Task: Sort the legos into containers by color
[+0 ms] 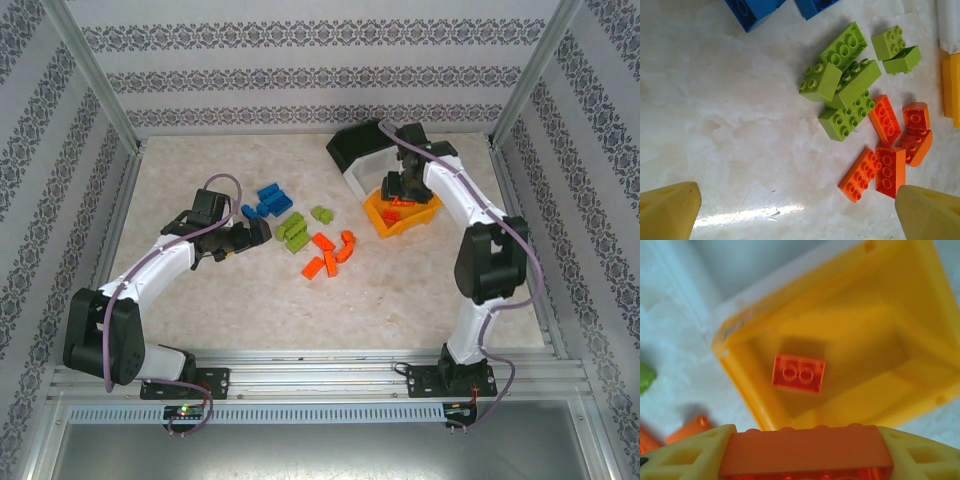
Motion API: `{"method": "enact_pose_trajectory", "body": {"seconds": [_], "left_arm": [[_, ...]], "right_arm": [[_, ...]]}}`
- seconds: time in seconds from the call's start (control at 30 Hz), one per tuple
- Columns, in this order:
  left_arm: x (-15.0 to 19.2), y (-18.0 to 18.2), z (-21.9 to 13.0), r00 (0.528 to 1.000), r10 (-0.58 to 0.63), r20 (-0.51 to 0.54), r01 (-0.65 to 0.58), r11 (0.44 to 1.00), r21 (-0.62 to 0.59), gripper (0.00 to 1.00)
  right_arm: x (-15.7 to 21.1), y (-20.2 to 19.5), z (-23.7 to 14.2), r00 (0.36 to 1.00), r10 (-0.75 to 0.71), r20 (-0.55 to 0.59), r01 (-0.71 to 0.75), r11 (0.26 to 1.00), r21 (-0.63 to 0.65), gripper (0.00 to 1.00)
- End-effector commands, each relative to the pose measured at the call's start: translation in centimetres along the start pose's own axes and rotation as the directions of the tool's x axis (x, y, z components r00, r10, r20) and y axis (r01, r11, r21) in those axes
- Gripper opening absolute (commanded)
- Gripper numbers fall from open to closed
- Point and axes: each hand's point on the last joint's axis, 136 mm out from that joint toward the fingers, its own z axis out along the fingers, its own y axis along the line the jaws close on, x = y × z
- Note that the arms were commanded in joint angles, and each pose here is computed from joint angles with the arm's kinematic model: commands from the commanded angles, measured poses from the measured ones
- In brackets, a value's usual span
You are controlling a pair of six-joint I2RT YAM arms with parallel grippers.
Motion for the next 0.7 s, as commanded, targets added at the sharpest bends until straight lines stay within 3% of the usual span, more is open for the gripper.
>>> {"method": "enact_pose_trajectory", "body": {"seconds": [0.0, 0.2, 0.33, 0.67], "left_arm": [[-0.1, -0.3, -0.4, 0.999, 0.04, -0.012, -0.04, 0.999, -0.015, 1.0], [0.1, -0.1, -1.0, 0.998, 0.054, -0.019, -0.055, 0.998, -0.031, 1.0], [0.1, -0.1, -1.4, 0.998, 0.062, -0.01, -0.062, 0.997, -0.037, 1.0], [-1.3, -1.3, 0.7, 0.997, 0.07, -0.031, -0.07, 0.997, 0.01, 1.0]], "right_arm": [[0.1, 0.7, 2.6, 0.995, 0.057, -0.083, -0.059, 0.998, -0.02, 0.57], [0.3, 0.6, 6.1, 0.984, 0.09, -0.155, -0.095, 0.995, -0.024, 0.56], [1.7, -0.1, 6.2, 0.978, 0.089, -0.191, -0.091, 0.996, -0.003, 0.56], [11.8, -2.2, 4.2, 0.931, 0.145, -0.336, -0.138, 0.989, 0.045, 0.56]]}}
